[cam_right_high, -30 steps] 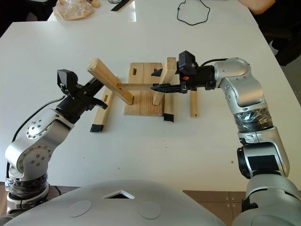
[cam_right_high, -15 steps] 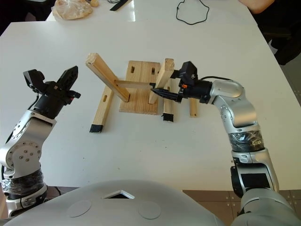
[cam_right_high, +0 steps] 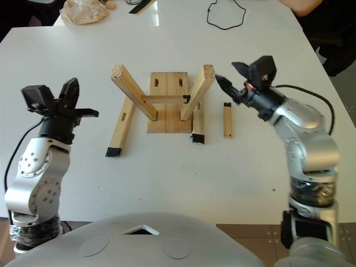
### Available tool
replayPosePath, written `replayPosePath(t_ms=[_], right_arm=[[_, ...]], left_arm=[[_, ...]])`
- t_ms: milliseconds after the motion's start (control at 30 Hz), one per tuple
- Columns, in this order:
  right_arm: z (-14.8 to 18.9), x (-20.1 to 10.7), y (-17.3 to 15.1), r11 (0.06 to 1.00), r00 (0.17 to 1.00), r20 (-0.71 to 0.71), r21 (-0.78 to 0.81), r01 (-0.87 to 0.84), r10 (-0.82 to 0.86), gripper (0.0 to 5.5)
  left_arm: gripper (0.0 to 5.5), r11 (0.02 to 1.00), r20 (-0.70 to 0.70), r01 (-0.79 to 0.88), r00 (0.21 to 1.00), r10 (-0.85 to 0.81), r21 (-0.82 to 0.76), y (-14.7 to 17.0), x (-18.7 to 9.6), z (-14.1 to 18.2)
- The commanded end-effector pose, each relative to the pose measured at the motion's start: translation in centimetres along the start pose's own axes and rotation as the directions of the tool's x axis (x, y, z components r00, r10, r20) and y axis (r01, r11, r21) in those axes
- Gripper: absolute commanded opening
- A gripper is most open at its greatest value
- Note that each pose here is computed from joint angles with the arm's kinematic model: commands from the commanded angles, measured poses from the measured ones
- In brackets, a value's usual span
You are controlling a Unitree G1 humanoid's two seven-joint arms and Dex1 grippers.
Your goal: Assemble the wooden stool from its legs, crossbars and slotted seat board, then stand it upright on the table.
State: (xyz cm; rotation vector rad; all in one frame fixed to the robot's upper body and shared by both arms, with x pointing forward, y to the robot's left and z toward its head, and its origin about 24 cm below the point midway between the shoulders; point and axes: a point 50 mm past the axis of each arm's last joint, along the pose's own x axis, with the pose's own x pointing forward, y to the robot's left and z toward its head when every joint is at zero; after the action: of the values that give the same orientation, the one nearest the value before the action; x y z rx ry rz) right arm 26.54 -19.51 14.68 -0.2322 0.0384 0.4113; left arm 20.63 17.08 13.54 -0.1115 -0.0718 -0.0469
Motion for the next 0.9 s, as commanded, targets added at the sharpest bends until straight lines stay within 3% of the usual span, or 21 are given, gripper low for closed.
replayPosePath(t_ms=[33,167,267,467,600,900], right_arm=[[-1.2,-0.4,7.0,0.980,0.980,-0.022,0.027,0.198,-0.197,2.06],[1.2,-1.4,13.5,0.994,0.994,0.065,0.072,0.088,-0.093,1.53],[1.2,-0.7,13.9,0.995,0.994,0.054,0.016,0.095,-0.096,1.07],[0.5,0.0,14.3,0.994,0.994,0.026,-0.019,0.106,-0.105,0.04],[0.0,0.1,13.7,0.992,0.993,0.022,-0.049,0.117,-0.116,0.04],[-0.1,-1.6,8.2,0.906,0.923,0.077,-0.175,0.385,-0.377,0.04]], left_arm=[[0.00,0.998,-0.013,0.054,0.998,-0.053,0.020,-4.7,1.0,-0.9],[0.00,0.954,0.031,0.294,0.956,-0.293,-0.059,-10.5,0.3,0.0],[0.00,0.946,0.029,0.317,0.948,-0.316,-0.068,-11.6,-0.2,-0.3],[0.00,0.957,0.015,0.289,0.957,-0.289,-0.027,-10.2,0.0,-0.9],[0.00,0.985,-0.033,0.167,0.986,-0.166,0.038,-7.8,0.0,-2.2],[0.00,0.986,-0.073,0.003,0.997,0.009,0.165,-2.3,-0.8,-3.5]])
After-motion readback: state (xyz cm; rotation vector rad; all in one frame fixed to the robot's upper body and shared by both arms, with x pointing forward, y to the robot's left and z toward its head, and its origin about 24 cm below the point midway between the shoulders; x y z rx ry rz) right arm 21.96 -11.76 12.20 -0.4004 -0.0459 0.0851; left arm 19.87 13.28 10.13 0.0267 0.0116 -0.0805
